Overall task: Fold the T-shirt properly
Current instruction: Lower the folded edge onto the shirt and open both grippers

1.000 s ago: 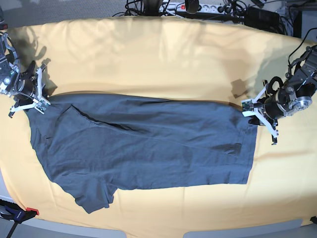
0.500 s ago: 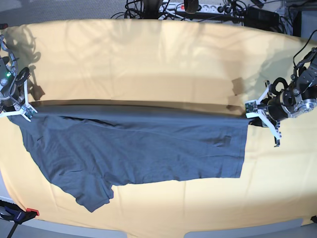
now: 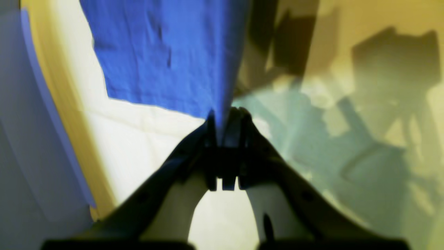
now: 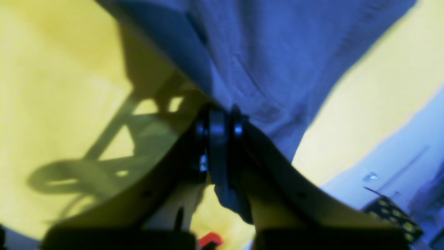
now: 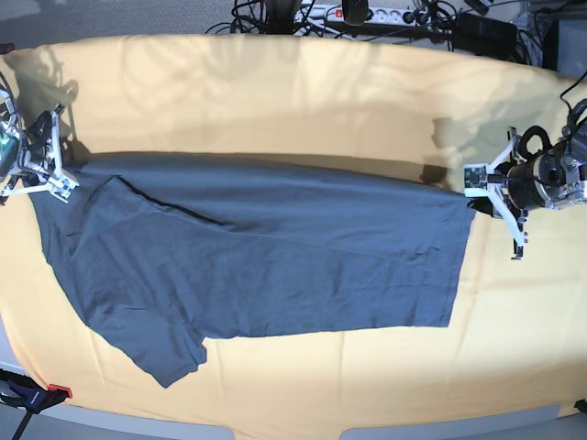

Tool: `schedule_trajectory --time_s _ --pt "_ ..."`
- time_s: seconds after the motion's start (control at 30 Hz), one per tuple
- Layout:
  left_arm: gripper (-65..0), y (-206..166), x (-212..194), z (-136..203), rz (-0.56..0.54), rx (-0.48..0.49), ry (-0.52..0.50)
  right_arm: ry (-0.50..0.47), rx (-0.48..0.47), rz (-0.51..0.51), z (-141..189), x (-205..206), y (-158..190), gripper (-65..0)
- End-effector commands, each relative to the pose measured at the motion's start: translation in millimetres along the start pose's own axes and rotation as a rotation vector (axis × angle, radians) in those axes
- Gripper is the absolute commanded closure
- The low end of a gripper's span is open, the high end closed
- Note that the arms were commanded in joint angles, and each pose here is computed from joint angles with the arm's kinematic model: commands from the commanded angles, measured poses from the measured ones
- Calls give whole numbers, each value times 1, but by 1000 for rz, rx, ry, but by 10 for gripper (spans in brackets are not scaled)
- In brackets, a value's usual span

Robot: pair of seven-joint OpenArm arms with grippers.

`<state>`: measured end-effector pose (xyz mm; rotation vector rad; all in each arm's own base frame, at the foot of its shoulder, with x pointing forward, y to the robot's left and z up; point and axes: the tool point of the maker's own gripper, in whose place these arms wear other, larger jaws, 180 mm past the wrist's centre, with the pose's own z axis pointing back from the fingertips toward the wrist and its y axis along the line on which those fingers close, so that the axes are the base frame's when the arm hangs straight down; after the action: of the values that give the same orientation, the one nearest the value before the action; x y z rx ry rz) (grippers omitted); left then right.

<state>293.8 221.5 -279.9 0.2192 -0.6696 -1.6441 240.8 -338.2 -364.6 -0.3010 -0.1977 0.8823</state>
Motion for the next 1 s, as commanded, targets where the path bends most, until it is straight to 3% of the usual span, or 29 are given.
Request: schedule_trajectory --time_s 0.0,0.1,0.23,0.47,0.6,0.97 --pt "0 15 -7 14 -17 39 31 7 -24 15 13 -2 -15 0" --pt "0 8 -8 26 -16 -2 33 -12 50 39 25 1 -5 0" --pt "0 -20 -6 36 -14 -158 9 -32 159 106 51 5 7 0" --pt "0 -25 -6 45 46 -194 -7 34 351 173 82 -9 32 0" --pt "0 -28 -6 56 74 -213 -9 105 405 180 87 -22 40 0" --pt "0 -51 26 72 62 -292 -78 138 459 186 83 -34 57 0"
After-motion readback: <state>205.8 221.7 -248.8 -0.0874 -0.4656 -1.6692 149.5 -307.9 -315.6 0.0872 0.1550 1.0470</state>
